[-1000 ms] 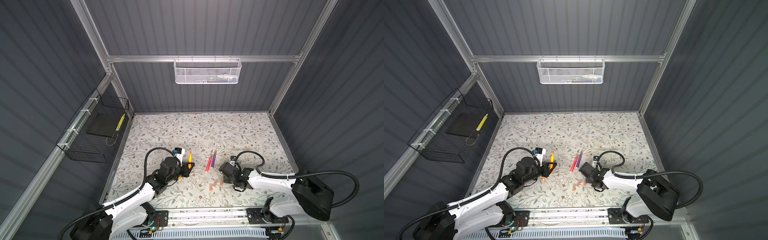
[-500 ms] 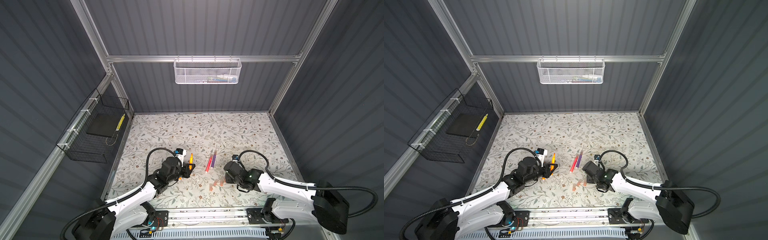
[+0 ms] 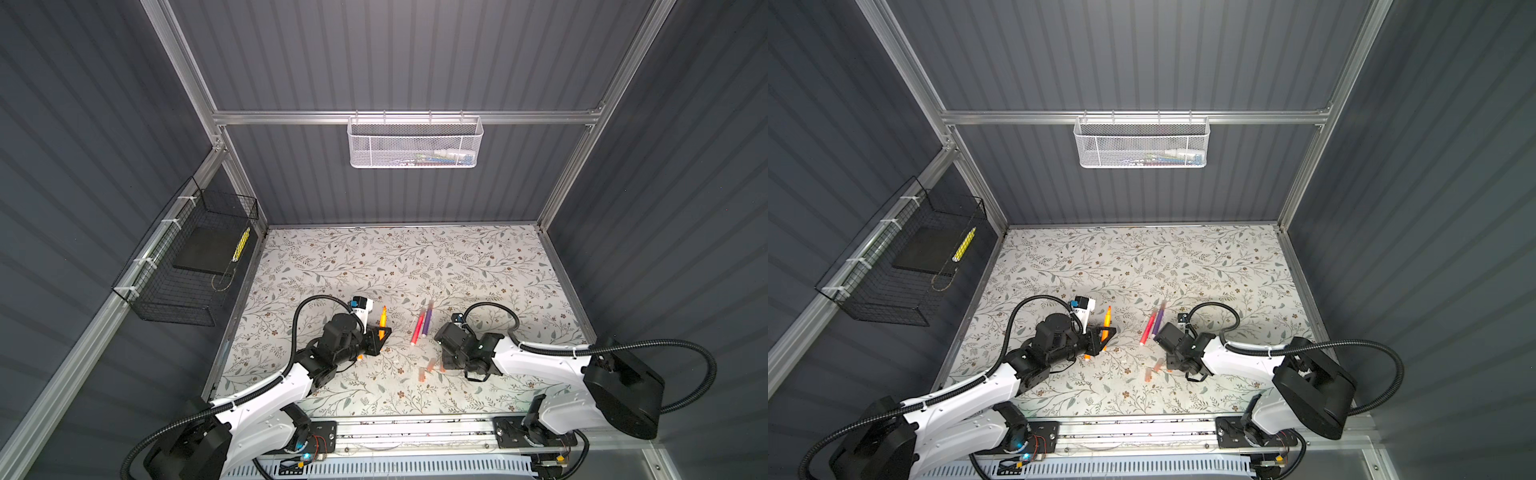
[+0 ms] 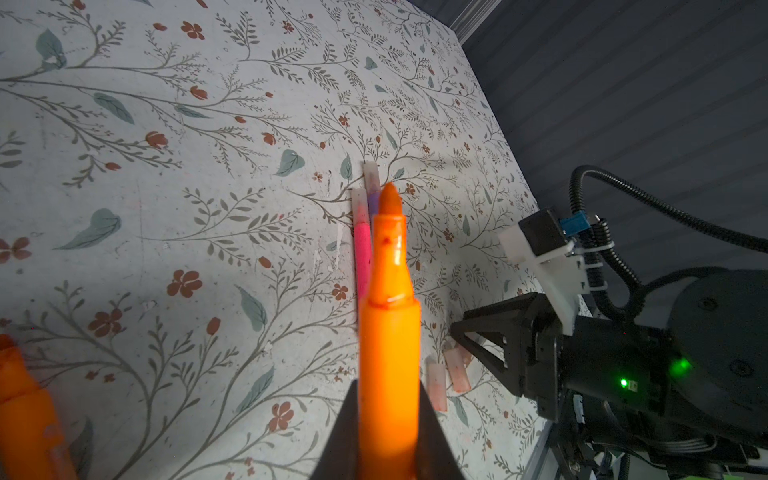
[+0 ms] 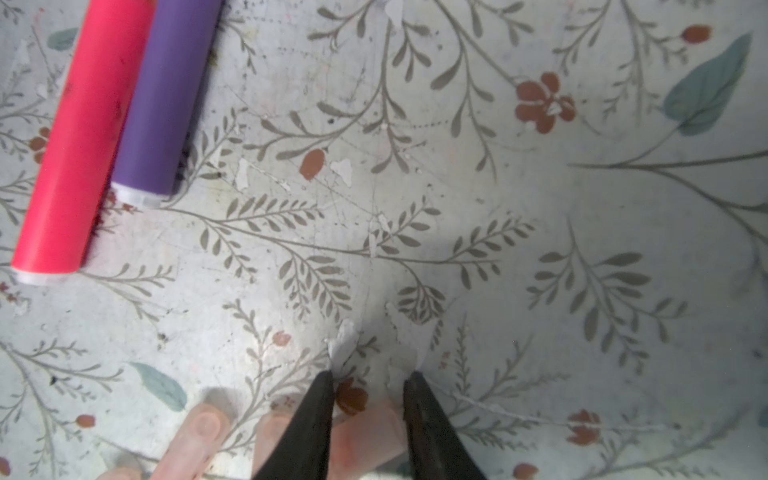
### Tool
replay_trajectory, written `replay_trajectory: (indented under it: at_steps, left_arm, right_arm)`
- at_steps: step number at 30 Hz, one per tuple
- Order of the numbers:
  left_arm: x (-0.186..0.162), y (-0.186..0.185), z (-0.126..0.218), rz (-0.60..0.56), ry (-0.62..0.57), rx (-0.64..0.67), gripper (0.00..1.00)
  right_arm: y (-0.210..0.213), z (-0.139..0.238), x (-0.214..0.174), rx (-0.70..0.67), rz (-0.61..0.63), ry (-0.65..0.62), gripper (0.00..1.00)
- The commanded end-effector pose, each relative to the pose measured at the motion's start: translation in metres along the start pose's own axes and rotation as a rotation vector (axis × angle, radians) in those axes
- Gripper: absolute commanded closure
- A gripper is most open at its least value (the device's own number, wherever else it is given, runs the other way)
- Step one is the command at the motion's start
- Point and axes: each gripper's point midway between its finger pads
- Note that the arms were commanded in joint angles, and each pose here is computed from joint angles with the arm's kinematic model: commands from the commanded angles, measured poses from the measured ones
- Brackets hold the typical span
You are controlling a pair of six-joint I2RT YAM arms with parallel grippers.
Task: Insert the pens into the pen caps
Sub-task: 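Lower the open right gripper over one pale pink cap and align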
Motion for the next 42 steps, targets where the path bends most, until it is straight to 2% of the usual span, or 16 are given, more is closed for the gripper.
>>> replay_trajectory:
  at_steps: [1,4,8,11,18,23,28,34,42]
  left_arm:
    - [0.008,-0.007,0.000,-0.032,-0.021,-0.024,1.00]
    - [0.008,-0.008,-0.001,-0.027,-0.020,-0.027,1.00]
    - [0.008,-0.008,-0.001,-0.029,-0.015,-0.028,1.00]
    - [0.007,-0.006,0.000,-0.033,-0.019,-0.018,1.00]
    - [0.008,-0.007,0.002,-0.034,-0.019,-0.017,1.00]
    - [0.007,-0.005,0.001,-0.034,-0.022,-0.012,1.00]
    - [0.008,-0.007,0.000,-0.031,-0.020,-0.021,1.00]
    - [0.006,-0.005,0.000,-0.033,-0.022,-0.016,1.00]
    - [0.007,-0.006,0.000,-0.035,-0.019,-0.018,1.00]
  right_arm:
    - [-0.011,0.000,-0.006,-0.030,0.003,0.004,0.66]
    - [-0.014,0.001,-0.006,-0.046,0.001,0.003,0.56]
    - [-0.019,0.006,-0.007,-0.068,0.010,0.002,0.47]
    - [-0.020,0.009,-0.010,-0.068,0.013,-0.002,0.46]
    - [-0.031,0.014,-0.014,-0.098,0.013,-0.001,0.55]
    - [-0.028,0.013,-0.017,-0.071,0.011,0.005,0.54]
    - [-0.030,0.006,-0.016,-0.108,0.020,0.000,0.54]
    - [-0.026,-0.005,-0.014,-0.126,0.024,-0.001,0.60]
    - [-0.025,-0.005,-0.015,-0.119,0.022,0.015,0.74]
Point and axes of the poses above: each gripper's point midway between its finger pads, its own z axis back along the fingers, its own y axis along the line the jaws close on, x = y × z, and after that the axes turned 12 degrees about -z, right-handed
